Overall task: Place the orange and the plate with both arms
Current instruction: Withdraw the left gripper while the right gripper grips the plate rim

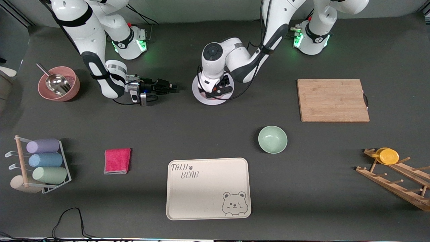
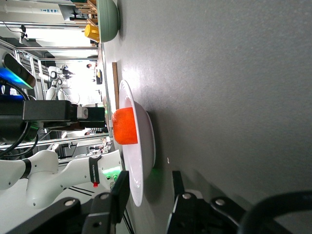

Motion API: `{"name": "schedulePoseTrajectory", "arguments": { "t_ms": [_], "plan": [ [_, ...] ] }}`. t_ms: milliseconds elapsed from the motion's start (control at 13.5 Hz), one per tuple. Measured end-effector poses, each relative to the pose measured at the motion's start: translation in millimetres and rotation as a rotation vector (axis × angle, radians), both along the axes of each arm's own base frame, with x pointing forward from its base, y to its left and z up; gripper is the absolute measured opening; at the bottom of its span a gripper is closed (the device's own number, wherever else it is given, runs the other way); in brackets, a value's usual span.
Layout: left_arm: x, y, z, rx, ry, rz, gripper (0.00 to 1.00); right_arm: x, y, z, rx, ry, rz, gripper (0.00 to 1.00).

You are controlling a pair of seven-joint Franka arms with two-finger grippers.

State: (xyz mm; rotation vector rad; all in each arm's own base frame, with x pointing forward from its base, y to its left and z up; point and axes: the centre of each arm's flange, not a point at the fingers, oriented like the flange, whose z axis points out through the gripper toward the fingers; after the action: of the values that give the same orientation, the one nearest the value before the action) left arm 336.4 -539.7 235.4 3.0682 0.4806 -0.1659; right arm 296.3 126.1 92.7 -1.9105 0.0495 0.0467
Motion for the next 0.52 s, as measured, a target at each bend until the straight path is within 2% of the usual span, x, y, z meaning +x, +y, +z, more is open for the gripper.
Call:
{"name": "schedulePoseTrajectory", "arguments": {
  "t_ms": [148,222,518],
  "plan": [
    [12.4,10.2,12.4,0.029,-0.004,-0.016,1.00,-1.1,0.7,-2.1,-0.001,-0.005,0.006,0.42],
    [27.5,21.8,27.3,0.043,-0.009,-0.030,1.00,-1.0,1.2,-3.9,-0.002,-0.006,0.007,0.42],
    [113.0,112.6,112.6,0.075,-0.043,-0.113,1.00,-2.6,22.4,-6.4,0.016,-0.005,-0.041,0.42]
  ]
}}
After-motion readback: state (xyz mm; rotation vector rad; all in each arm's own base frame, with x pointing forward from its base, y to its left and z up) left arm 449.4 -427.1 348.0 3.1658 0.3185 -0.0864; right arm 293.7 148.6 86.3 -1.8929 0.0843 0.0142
